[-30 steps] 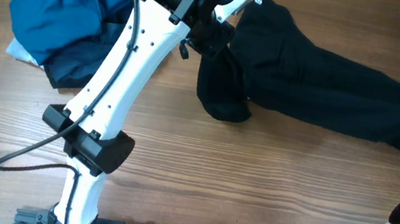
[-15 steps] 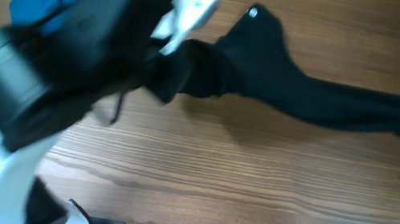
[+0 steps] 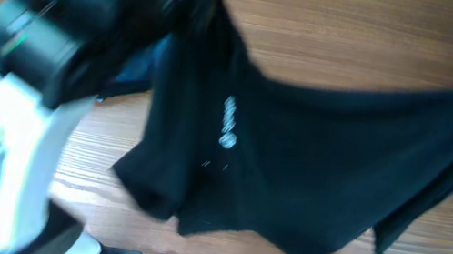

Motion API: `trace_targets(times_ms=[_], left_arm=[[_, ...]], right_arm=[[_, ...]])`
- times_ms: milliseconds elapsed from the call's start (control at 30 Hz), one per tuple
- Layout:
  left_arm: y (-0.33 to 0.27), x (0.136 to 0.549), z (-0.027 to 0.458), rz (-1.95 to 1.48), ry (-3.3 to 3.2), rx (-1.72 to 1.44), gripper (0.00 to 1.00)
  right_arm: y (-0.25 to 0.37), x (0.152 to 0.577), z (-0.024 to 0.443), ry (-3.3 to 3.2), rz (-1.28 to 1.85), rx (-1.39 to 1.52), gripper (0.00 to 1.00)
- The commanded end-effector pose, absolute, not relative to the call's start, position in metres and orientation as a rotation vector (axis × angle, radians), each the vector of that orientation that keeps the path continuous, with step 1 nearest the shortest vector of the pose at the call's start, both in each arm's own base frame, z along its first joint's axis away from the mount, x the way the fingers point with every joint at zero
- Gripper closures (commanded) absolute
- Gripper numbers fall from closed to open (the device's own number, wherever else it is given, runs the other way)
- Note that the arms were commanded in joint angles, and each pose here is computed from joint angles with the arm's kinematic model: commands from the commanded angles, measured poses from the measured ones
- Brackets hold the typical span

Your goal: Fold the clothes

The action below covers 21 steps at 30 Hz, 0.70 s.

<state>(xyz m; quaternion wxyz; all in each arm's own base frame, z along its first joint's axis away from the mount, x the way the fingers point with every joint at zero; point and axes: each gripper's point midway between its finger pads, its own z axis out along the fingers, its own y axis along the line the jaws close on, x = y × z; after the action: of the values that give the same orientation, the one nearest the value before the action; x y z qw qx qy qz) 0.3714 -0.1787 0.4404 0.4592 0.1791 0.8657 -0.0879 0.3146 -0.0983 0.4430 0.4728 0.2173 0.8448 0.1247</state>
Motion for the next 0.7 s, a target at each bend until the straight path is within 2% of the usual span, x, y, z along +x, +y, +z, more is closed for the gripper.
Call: trace_targets(times_ms=[0,67,100,200,267,333,367,533,667], left_arm=[[-0.197,0.461,0.386,-0.293,2.147,0.511,0.96],[-0.198,0.488,0.404,-0.309,2.043,0.495,0.96],[-0.195,0.495,0.440,-0.309,1.924,0.467,0.96],[-0.177,0.472,0.540,-0.217,1.633,0.454,0.96],[-0.168,0.454,0.566,-0.180,1.568,0.460,0.96],[-0.166,0.448,0.563,-0.166,1.585,0.479,0.96],[-0.167,0.448,0.554,-0.171,1.619,0.492,0.96],[-0.179,0.466,0.425,-0.188,2.039,0.603,0.91],[-0.178,0.458,0.290,-0.195,2.505,0.664,0.92]], right_arm=[[-0.117,0.400,0.424,2.007,0.568,0.554,0.96],[-0.117,0.434,0.437,1.913,0.721,0.479,0.96],[-0.112,0.444,0.455,1.848,0.819,0.392,0.96],[-0.122,0.437,0.500,1.720,0.770,0.287,0.96],[-0.126,0.421,0.524,1.678,0.661,0.216,0.96],[-0.133,0.411,0.527,1.683,0.579,0.229,0.95],[-0.140,0.409,0.517,1.713,0.528,0.272,0.95],[-0.160,0.416,0.415,2.033,0.377,0.423,0.95],[-0.142,0.426,0.292,2.392,0.397,0.462,0.95]])
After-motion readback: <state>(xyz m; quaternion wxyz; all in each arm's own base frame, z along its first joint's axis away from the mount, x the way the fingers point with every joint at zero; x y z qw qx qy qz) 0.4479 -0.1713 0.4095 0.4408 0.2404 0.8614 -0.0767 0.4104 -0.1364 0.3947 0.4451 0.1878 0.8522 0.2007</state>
